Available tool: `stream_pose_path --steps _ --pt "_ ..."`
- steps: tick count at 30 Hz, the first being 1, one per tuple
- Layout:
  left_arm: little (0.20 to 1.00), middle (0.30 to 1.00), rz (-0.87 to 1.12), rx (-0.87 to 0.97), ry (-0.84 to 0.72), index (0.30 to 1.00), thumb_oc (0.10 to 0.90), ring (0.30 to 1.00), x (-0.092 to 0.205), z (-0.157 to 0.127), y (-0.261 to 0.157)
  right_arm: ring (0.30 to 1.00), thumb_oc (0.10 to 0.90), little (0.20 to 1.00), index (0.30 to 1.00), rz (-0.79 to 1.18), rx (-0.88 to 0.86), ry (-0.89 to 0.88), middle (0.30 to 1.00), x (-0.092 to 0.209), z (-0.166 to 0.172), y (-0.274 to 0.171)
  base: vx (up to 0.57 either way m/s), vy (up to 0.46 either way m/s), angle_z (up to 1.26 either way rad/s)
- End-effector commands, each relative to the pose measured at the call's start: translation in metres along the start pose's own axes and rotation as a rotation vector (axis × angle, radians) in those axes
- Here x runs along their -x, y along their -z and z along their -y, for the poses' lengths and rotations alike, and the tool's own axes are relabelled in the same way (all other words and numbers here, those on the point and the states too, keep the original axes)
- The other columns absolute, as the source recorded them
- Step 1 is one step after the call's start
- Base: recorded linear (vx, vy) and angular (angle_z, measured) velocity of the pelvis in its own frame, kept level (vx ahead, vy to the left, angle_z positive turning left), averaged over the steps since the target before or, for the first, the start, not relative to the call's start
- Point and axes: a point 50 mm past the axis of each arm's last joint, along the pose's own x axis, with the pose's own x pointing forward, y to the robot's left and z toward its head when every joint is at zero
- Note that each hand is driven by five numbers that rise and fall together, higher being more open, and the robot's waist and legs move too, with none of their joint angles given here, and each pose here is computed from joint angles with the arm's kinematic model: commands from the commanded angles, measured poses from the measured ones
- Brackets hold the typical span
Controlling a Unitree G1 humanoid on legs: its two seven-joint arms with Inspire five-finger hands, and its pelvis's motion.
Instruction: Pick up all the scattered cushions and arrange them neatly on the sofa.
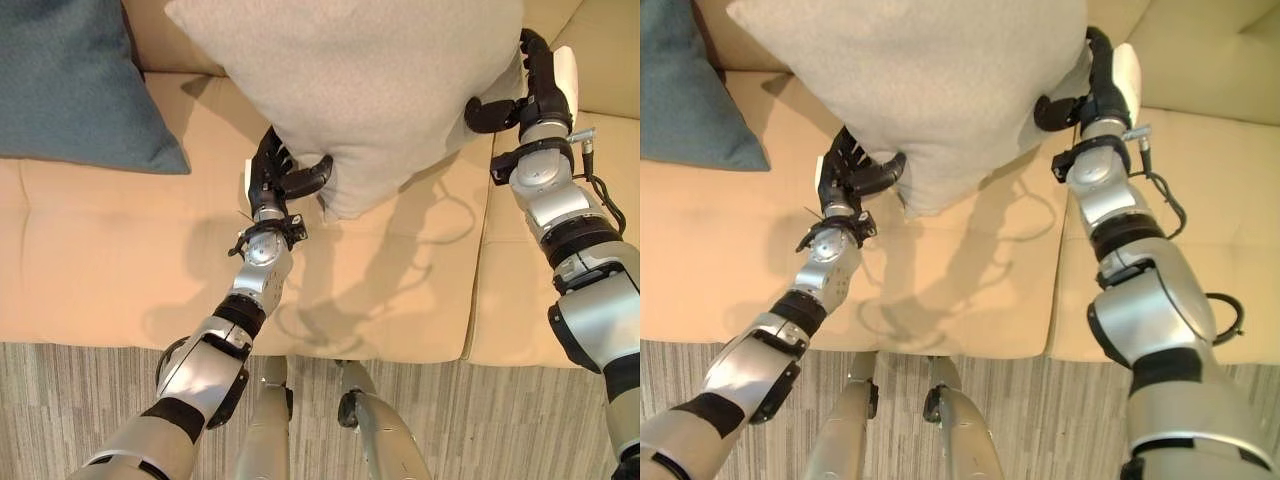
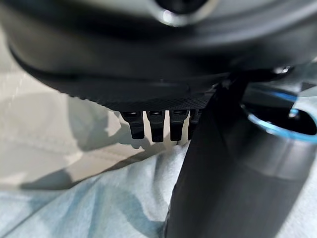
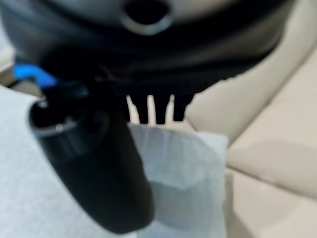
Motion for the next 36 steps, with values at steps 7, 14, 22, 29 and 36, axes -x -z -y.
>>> stream_pose_path --steps 7,14,22,29,36 --pt "0.300 0.300 0.159 0.091 0.239 0.300 0.400 0.300 -0.010 0.056 -0.052 0.300 0.400 0.300 0.300 0.282 -0.331 -0.137 0.300 0.006 -0.027 -0.082 0.00 0.006 -0.01" --pt "0.300 0.300 0.264 0.191 0.223 0.300 0.400 0.300 -0.006 0.036 -0.070 0.300 0.400 0.300 0.300 0.440 -0.451 -0.249 0.300 0.041 -0.057 -0.097 0.01 0.049 -0.06" --pt "0.300 0.300 0.220 0.292 0.221 0.300 0.400 0.300 0.048 -0.008 -0.023 0.300 0.400 0.300 0.300 0.325 -0.530 -0.336 0.300 0.115 -0.084 -0.011 0.01 0.081 0.03" --pt "0.300 0.300 0.133 0.287 0.199 0.300 0.400 0.300 0.089 -0.028 0.010 0.300 0.400 0.300 0.300 0.174 -0.655 -0.321 0.300 0.167 -0.086 0.035 0.05 0.089 -0.11" --pt "0.300 0.300 0.039 0.208 0.205 0.300 0.400 0.300 0.125 -0.054 0.031 0.300 0.400 0.300 0.300 0.098 -0.595 -0.364 0.300 0.202 -0.076 0.064 0.08 0.087 -0.27"
